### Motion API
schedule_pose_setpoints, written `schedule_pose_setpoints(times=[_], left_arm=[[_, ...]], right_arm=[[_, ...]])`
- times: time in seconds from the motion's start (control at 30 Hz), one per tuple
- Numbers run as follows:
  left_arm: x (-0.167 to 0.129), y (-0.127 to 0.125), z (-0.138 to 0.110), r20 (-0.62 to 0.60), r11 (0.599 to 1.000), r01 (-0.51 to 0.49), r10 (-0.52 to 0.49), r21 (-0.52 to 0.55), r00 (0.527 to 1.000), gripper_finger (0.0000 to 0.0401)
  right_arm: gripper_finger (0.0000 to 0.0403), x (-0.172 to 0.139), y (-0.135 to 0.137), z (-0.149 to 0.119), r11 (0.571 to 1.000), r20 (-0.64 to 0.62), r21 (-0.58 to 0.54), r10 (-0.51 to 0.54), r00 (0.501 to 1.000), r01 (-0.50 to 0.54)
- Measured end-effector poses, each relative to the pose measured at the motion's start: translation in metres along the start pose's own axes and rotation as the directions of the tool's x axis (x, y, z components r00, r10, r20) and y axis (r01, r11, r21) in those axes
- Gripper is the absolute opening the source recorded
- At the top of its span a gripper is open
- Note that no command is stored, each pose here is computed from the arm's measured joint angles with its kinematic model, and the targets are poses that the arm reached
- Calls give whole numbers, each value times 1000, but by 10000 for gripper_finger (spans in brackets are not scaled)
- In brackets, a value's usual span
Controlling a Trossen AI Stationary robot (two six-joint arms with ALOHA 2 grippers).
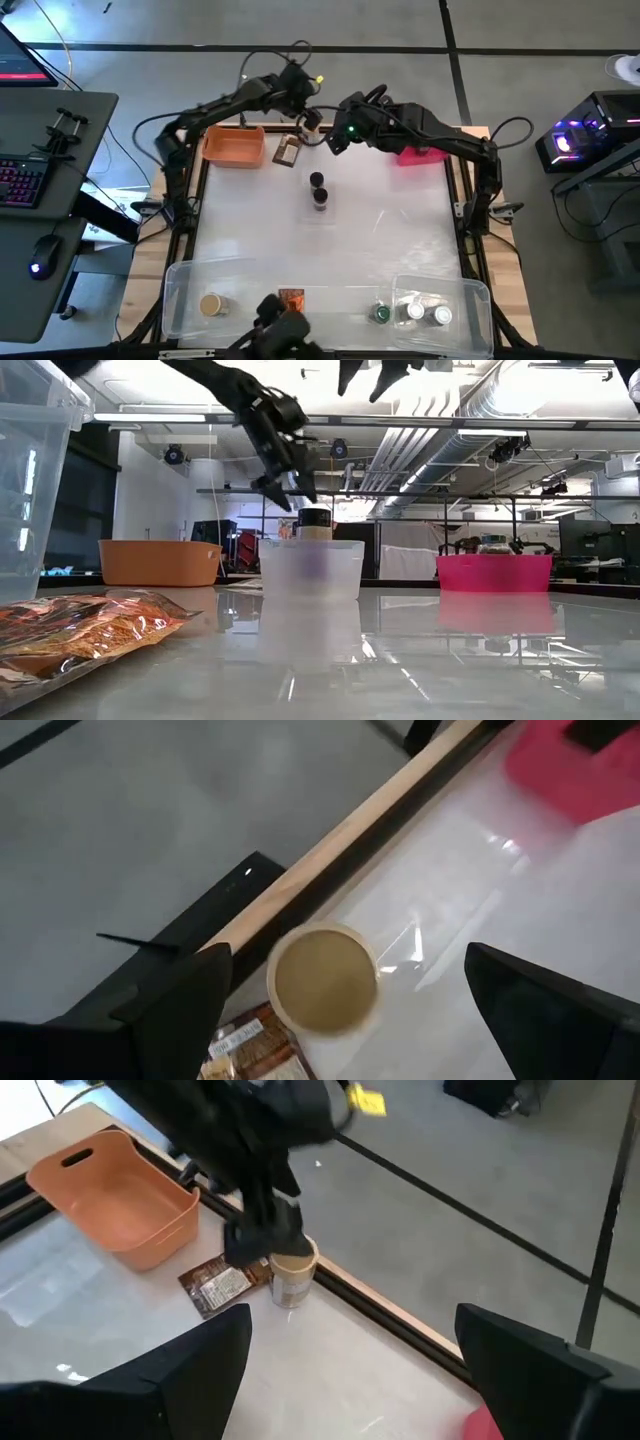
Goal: Sort spices by type
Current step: Put the gold seasoning bottle into the left transparent bin
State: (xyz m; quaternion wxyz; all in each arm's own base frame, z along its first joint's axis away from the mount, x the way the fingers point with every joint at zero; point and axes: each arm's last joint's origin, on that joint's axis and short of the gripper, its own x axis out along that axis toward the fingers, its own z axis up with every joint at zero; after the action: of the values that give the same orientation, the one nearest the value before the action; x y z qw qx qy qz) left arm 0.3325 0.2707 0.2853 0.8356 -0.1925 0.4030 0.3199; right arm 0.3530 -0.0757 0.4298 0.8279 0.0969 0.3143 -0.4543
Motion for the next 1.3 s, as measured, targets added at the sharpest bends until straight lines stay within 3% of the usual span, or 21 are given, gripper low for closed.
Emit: schedule_pose_setpoints(times=[0.13, 0.27, 0.37, 0.6, 1.03, 1.3], left_arm=[[22, -2, 7, -29, 998, -65, 66, 26, 997, 388], [23, -4, 19, 14, 997, -77, 77, 16, 997, 388], [28, -3, 13, -52, 996, -86, 86, -10, 995, 388], [20, -13, 22, 39, 997, -79, 79, -2, 996, 388], [37, -2, 10, -36, 993, -66, 62, -97, 997, 388], [23, -4, 27, 39, 995, -27, 31, -95, 999, 388]], right_arm=[[346, 4, -4, 2, 1000, -25, 11, 26, 999, -26], [346, 6, -5, 2, 999, -35, 11, 40, 999, -39], [346, 6, -6, 2, 999, -38, -11, 42, 998, -42], [346, 8, -7, 3, 998, -41, -45, 41, 998, -43], [346, 8, -7, 3, 996, -57, -58, 70, 996, -73], [346, 8, -7, 3, 995, -58, -68, 72, 996, -76]])
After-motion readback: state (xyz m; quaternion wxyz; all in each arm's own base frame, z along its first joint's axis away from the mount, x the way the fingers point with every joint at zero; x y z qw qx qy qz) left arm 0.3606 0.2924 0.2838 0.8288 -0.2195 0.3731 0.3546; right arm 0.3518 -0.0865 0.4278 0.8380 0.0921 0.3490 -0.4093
